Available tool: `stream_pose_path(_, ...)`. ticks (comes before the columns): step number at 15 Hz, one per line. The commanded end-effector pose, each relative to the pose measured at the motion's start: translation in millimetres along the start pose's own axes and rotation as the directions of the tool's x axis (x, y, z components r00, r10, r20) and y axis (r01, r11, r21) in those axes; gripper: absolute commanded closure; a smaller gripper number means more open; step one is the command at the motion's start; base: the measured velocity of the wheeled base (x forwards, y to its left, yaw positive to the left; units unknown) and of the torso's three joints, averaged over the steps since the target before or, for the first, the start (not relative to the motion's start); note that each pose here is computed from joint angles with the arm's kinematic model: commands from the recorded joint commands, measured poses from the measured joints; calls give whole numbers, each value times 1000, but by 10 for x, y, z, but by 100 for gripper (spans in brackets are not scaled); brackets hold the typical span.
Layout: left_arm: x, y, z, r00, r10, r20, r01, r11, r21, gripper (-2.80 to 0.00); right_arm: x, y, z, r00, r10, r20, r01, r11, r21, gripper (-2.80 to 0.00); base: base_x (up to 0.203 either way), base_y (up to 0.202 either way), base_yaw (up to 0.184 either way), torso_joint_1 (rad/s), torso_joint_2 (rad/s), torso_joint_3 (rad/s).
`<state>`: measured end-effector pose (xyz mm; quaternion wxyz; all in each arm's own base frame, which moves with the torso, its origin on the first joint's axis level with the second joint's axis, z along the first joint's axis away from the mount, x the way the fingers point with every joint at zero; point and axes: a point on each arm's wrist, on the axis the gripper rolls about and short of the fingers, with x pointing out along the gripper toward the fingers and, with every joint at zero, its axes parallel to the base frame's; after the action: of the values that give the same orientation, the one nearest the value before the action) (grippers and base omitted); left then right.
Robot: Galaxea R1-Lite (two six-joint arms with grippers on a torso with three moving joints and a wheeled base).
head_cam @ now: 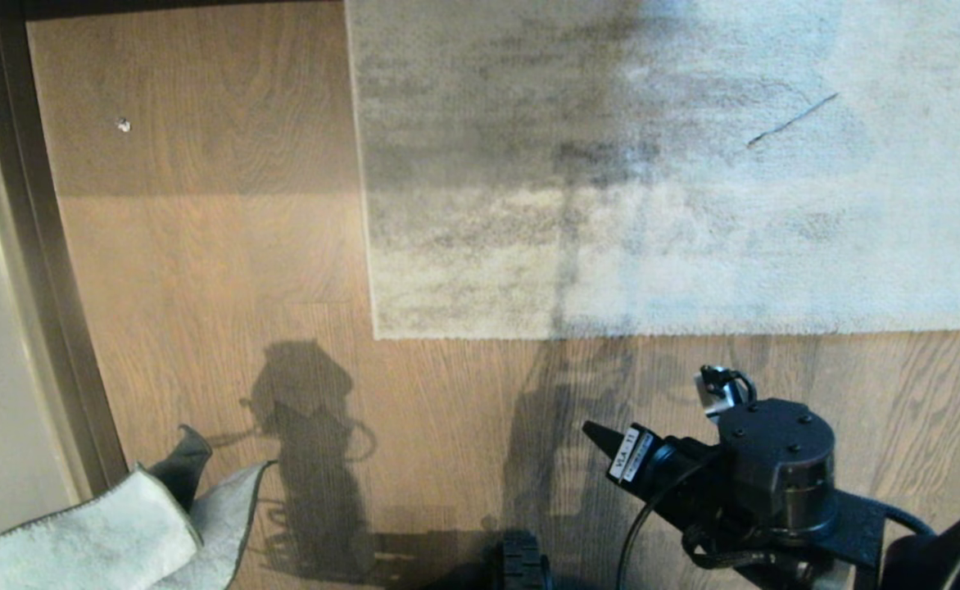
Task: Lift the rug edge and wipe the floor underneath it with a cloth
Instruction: Lift up the carpet
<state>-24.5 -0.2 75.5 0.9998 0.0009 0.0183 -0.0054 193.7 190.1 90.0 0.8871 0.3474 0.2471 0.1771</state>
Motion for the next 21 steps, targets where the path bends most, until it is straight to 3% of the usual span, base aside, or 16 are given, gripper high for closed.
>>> stream_pose_path(1,0,0,-1,1000,0,0,0,1000,0,0,143,-19,-116,997,-64,38,63,998,20,-280,0,0,0,0,0,0)
stream_pose_path(4,0,0,-1,1000,0,0,0,1000,0,0,236,-11,-272,994,-87,67,85,996,26,-280,0,0,0,0,0,0)
stream_pose_path(9,0,0,-1,1000,0,0,0,1000,0,0,381,14,-307,968,30,247,-40,999,35,-280,0,0,0,0,0,0)
stream_pose_path(15,0,0,-1,1000,0,0,0,1000,0,0,617,105,-310,955,63,291,-45,997,-68,-280,0,0,0,0,0,0)
stream_pose_path(21,0,0,-1,1000,0,0,0,1000,0,0,856,68,-127,926,44,375,-17,997,-76,-280,0,0,0,0,0,0)
